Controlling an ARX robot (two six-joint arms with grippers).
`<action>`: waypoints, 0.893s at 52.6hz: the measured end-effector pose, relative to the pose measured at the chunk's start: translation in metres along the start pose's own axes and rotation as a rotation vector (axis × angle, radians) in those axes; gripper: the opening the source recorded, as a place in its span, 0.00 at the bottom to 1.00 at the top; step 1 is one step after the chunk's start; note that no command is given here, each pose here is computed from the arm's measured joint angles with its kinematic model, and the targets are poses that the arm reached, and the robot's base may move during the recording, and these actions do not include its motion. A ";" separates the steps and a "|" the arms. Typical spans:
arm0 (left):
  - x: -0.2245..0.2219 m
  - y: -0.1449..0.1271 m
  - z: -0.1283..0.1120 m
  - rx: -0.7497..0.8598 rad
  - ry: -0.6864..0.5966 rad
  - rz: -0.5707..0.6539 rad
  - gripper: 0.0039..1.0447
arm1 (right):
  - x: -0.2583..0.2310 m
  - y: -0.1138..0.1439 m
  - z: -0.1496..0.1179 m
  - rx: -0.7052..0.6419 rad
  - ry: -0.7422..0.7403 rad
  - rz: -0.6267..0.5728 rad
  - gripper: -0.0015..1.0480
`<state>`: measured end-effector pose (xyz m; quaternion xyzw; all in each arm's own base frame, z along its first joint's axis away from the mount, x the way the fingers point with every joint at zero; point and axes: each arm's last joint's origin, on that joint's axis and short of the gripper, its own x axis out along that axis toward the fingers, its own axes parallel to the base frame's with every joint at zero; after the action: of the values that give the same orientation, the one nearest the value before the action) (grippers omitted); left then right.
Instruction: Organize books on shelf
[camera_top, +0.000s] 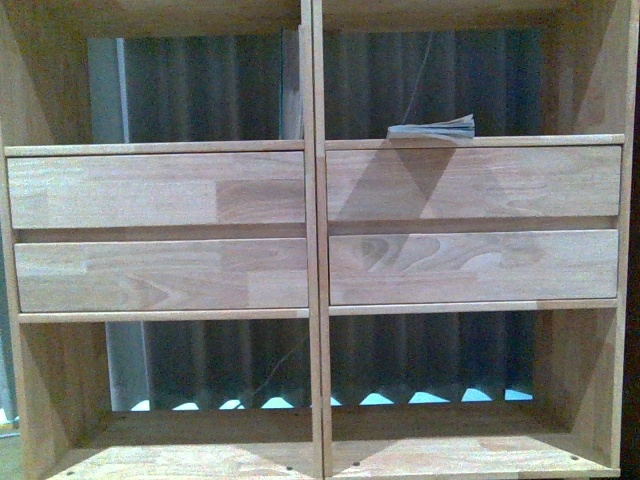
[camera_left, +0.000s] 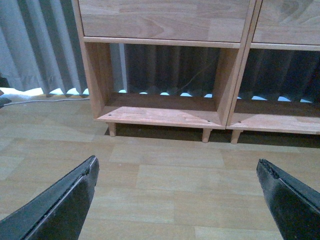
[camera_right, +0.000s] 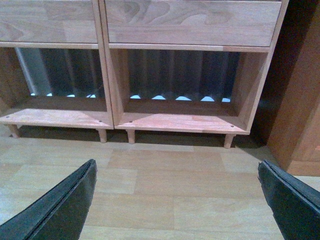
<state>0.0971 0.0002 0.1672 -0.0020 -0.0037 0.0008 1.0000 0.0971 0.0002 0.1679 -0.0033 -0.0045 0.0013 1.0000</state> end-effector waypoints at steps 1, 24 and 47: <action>0.000 0.000 0.000 0.000 0.000 0.000 0.93 | 0.000 0.000 0.000 0.000 0.000 0.000 0.93; 0.000 0.000 0.000 0.000 0.000 0.000 0.93 | 0.000 0.000 0.000 0.000 0.000 0.000 0.93; 0.000 0.000 0.000 0.000 0.000 0.000 0.93 | 0.000 0.000 0.000 0.000 0.000 0.000 0.93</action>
<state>0.0971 0.0002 0.1672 -0.0020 -0.0037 0.0009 1.0000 0.0971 0.0002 0.1679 -0.0033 -0.0045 0.0013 1.0000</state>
